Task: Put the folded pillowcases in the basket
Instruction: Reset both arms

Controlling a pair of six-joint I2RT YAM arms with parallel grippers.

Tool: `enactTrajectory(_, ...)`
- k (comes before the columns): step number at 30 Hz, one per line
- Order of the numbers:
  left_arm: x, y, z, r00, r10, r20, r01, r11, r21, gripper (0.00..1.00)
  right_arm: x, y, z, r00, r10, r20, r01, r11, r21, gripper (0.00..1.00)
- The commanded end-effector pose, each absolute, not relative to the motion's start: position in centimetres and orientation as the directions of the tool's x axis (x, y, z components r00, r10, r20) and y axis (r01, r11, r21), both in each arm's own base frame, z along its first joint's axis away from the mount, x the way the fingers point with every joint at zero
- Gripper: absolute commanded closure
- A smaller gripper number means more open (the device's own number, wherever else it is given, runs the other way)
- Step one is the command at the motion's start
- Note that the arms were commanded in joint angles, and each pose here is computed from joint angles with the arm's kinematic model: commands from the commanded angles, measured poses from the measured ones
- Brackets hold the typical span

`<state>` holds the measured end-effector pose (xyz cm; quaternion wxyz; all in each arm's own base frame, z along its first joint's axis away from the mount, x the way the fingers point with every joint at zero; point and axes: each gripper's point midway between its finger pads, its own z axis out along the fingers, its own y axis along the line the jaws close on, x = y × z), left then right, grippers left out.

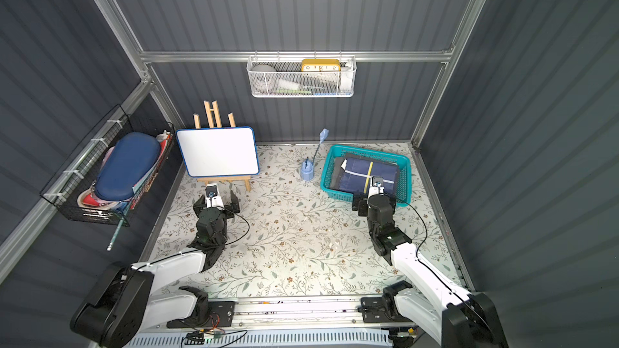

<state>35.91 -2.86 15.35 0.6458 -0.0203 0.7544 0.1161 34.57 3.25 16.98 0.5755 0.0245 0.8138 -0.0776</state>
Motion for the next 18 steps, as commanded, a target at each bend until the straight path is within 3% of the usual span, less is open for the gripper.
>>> enactTrajectory(1,36.9,-4.2,16.5,-0.037,0.178,-0.983,-0.087,0.98,0.18,0.0,35.4,1.7,16.4,-0.283,-0.149,-0.947,0.204,0.956,-0.212,0.01)
enactTrajectory(7,37.0,-5.6,18.0,0.104,0.234,-0.967,-0.015,0.972,0.234,0.0,35.9,1.1,13.4,-0.22,-0.148,-0.964,0.193,0.962,-0.191,0.01)
enactTrajectory(9,37.4,-7.1,17.1,0.097,0.219,-0.971,0.105,0.968,0.229,0.01,36.3,1.8,12.8,-0.211,-0.125,-0.97,0.133,0.979,-0.155,0.01)
enactTrajectory(10,37.2,-6.8,16.9,0.117,0.209,-0.971,0.098,0.97,0.22,0.01,36.7,2.1,11.9,-0.23,-0.099,-0.968,0.086,0.989,-0.121,0.01)
enactTrajectory(12,36.6,-5.5,17.7,0.198,0.211,-0.957,0.042,0.974,0.224,0.0,37.4,0.5,11.6,-0.214,-0.039,-0.976,0.135,0.988,-0.069,0.01)
enactTrajectory(13,36.8,-4.7,16.5,0.142,0.153,-0.978,0.041,0.986,0.16,0.0,37.5,-0.1,11.2,-0.214,-0.007,-0.977,0.139,0.99,-0.038,0.01)
enactTrajectory(18,40.9,-3.6,14.0,-0.028,0.106,-0.994,0.05,0.993,0.104,0.0,38.9,-0.4,10.1,-0.245,0.022,-0.969,0.108,0.994,-0.005,0.01)
